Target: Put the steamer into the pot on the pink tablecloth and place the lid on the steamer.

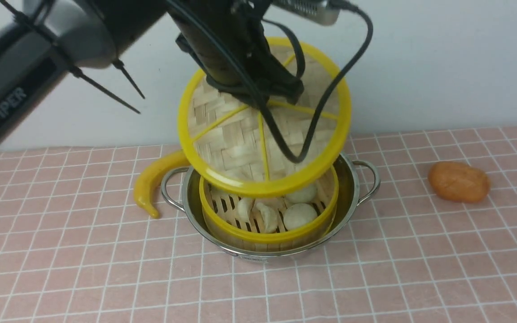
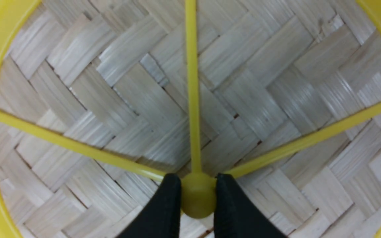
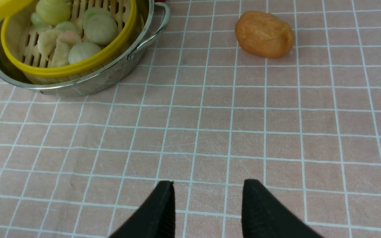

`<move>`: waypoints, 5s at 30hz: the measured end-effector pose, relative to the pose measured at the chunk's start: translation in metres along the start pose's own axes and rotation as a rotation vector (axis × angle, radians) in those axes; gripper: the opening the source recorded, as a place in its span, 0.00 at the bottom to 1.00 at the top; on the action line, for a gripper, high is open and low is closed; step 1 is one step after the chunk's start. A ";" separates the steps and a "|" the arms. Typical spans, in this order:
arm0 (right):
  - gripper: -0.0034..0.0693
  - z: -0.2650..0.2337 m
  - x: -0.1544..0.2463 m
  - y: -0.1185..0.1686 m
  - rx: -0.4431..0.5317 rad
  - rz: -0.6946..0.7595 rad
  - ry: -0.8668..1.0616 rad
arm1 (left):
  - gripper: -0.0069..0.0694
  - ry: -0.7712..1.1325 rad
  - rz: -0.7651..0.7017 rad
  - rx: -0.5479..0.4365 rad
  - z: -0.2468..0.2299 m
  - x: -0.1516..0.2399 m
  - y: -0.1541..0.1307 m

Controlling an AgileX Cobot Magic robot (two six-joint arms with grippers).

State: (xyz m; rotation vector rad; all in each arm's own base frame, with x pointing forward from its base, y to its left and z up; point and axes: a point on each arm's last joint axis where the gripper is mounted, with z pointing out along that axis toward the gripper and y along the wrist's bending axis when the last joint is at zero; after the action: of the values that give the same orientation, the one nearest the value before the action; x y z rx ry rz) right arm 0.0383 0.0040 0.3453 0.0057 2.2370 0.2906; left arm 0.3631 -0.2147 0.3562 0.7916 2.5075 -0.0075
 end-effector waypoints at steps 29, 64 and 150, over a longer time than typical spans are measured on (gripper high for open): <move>0.45 0.000 0.001 0.001 -0.015 0.008 0.007 | 0.24 0.197 0.058 -0.040 0.113 0.008 -0.009; 0.45 0.000 0.001 0.002 -0.021 0.011 0.010 | 0.24 0.183 0.066 -0.044 0.134 0.006 -0.011; 0.45 -0.001 -0.005 0.014 -0.159 0.014 -0.055 | 0.12 -0.919 -0.431 -0.538 -0.044 0.397 0.002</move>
State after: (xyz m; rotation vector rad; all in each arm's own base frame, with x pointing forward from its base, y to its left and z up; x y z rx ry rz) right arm 0.0393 0.0173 0.3528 -0.0554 2.1545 0.4696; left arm 0.0645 0.0063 0.2087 -0.0202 1.6220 0.1213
